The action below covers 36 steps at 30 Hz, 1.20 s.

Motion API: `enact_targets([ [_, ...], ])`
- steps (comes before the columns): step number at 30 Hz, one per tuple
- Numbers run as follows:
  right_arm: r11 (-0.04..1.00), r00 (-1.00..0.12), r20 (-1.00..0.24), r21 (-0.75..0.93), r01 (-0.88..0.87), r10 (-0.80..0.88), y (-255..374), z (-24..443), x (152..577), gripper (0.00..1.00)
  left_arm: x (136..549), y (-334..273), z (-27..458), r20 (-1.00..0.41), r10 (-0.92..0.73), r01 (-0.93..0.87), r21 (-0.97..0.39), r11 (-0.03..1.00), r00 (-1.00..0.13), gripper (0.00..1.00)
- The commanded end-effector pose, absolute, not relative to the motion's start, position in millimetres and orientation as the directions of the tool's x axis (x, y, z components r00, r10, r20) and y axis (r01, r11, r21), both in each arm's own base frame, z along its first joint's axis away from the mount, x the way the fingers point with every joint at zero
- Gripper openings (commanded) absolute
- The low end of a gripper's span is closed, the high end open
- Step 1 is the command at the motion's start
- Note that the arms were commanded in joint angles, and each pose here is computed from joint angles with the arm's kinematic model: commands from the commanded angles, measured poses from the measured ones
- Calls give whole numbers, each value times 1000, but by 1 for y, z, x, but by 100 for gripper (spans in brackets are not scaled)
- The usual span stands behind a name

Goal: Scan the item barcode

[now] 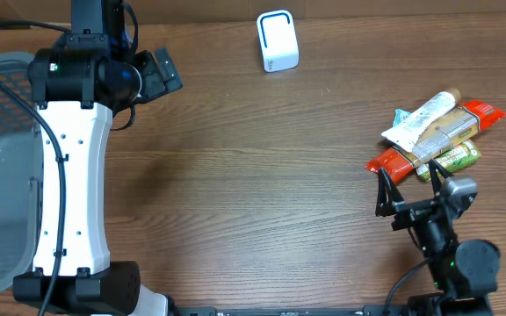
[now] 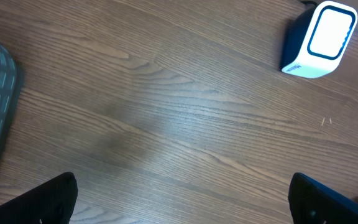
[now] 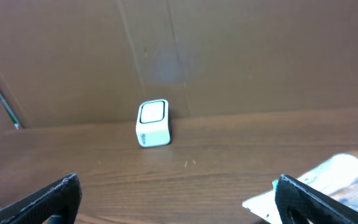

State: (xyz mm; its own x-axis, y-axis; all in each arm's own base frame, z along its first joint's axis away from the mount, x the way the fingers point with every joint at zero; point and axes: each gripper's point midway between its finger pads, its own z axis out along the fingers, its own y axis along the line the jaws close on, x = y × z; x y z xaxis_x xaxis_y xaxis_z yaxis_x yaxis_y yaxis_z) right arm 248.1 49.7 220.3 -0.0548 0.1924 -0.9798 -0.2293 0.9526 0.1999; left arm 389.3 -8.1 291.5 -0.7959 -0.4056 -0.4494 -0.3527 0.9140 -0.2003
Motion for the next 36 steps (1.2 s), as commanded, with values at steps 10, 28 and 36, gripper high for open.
enact_targets([
  [10, 955, -60, -980, 200, -218, 191, 48, 172, 241, 100, 392, -8, 291, -454, -392, -341, -192, 920, -800, 100],
  [28, 951, -60, -980, 199, -235, 190, 50, 172, 241, 100, 392, -8, 291, -454, -392, -341, -192, 920, -800, 99],
  [36, 951, -61, -980, 199, -235, 190, 50, 172, 241, 100, 391, -8, 292, -456, -392, -341, -193, 920, -799, 100],
])
